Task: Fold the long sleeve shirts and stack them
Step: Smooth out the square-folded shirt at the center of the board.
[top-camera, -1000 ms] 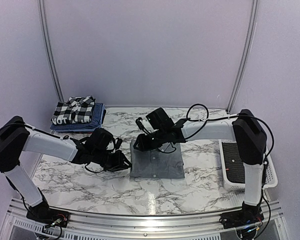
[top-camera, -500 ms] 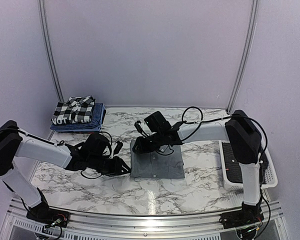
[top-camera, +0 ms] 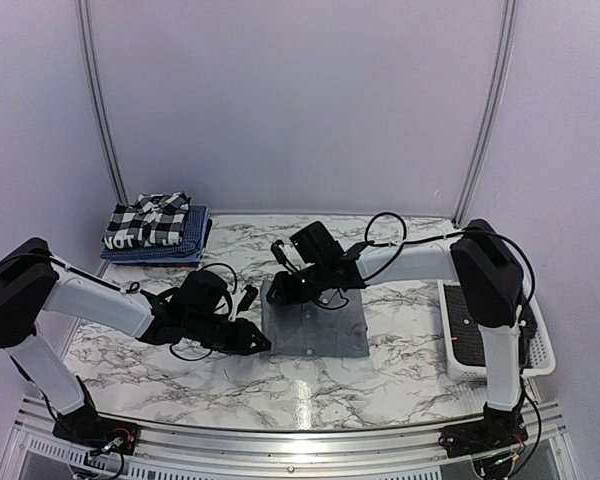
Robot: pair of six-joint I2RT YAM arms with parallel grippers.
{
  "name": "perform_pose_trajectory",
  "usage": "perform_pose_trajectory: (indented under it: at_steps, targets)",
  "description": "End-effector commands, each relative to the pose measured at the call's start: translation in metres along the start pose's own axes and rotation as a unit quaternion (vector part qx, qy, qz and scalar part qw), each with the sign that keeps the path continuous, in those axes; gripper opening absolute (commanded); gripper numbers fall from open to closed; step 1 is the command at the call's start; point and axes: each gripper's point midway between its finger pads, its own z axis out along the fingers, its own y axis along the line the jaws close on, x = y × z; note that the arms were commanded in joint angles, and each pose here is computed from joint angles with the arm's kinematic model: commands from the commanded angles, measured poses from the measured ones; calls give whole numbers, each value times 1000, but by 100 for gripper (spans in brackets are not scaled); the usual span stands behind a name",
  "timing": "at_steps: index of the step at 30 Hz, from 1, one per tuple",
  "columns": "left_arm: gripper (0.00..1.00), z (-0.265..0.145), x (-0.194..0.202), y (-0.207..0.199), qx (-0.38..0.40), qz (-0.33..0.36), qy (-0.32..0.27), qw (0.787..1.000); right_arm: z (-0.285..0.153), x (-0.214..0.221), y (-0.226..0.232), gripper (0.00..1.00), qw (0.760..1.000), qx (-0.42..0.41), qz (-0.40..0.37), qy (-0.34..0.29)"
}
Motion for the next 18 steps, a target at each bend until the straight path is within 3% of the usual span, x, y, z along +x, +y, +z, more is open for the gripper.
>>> perform_pose_trajectory:
  at_steps: [1,6,11,15,18]
  targets:
    - [25,8,-8,-7,10,25,-8,1000,5,-11,-2,23,1000,-2,3,-16]
    - [0,6,-4,0,-2,4,-9,1000,6,-7,-13,22,1000,8,10,-17]
    - [0,-2,16,16,-30,-53,9,998,9,2,-43,22,999,38,30,-19]
    - [0,-11,35,45,-100,-71,28,992,15,10,-57,24,998,45,36,-20]
    - [0,-12,39,48,-108,-74,39,991,18,12,-57,24,998,42,34,-15]
